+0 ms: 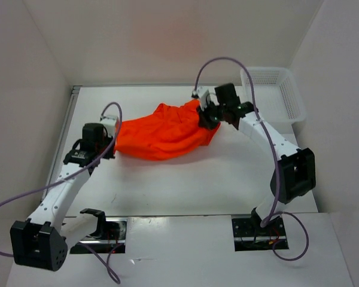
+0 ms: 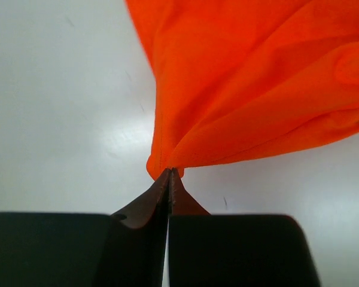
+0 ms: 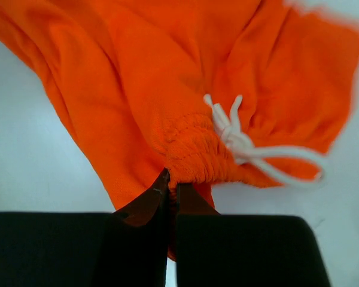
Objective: Fold and stack the shorts
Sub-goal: Flatten the shorts out
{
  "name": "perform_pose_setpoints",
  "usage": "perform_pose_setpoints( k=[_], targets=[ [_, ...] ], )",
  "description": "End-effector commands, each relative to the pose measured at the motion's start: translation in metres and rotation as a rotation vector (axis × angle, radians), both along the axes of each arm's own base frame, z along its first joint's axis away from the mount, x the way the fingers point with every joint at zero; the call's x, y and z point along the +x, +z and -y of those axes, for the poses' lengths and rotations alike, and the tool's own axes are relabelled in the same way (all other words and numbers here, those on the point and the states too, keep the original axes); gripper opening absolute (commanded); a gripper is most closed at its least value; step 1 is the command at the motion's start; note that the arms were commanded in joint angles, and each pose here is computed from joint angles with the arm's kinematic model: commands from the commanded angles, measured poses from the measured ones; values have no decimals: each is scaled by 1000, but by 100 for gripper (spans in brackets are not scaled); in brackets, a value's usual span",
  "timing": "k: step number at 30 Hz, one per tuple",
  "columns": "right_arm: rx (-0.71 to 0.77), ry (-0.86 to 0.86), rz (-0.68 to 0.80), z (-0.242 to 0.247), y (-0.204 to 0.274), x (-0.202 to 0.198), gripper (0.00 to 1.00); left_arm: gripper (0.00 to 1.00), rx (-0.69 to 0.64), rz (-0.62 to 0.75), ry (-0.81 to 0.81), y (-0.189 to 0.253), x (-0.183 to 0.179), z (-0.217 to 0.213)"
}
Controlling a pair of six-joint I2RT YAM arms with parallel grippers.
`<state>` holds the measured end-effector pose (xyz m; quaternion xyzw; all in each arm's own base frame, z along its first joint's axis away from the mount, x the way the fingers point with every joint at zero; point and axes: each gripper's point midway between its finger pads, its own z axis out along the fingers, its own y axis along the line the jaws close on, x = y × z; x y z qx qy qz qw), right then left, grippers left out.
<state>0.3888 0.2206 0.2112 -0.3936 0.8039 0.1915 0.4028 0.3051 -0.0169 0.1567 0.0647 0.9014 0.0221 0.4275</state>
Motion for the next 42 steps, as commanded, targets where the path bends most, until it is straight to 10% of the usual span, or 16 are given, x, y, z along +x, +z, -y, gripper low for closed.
perform_pose_setpoints(
  k=[1,3,6,24,32,39,42],
  targets=[
    [-162,139,-87,34,-60,-62,3,1,9,-219,-71,-48,-66,10],
    [-262,181,-177,58,-106,-99,20,11,-14,-297,-99,-60,-89,14],
    [-361,215,-203,83,-129,-129,51,64,-49,-428,-134,-71,-120,20],
    [-320,161,-157,76,-136,-115,53,76,-62,-490,-203,-118,-100,41],
    [-294,130,-190,72,-147,-112,47,70,21,-585,-246,-155,-128,41],
    [-409,171,-201,91,-166,-122,32,9,34,-614,-239,-168,-141,35],
    [-350,222,-257,82,-164,-137,54,0,31,-594,-240,-165,-139,36]
  ],
)
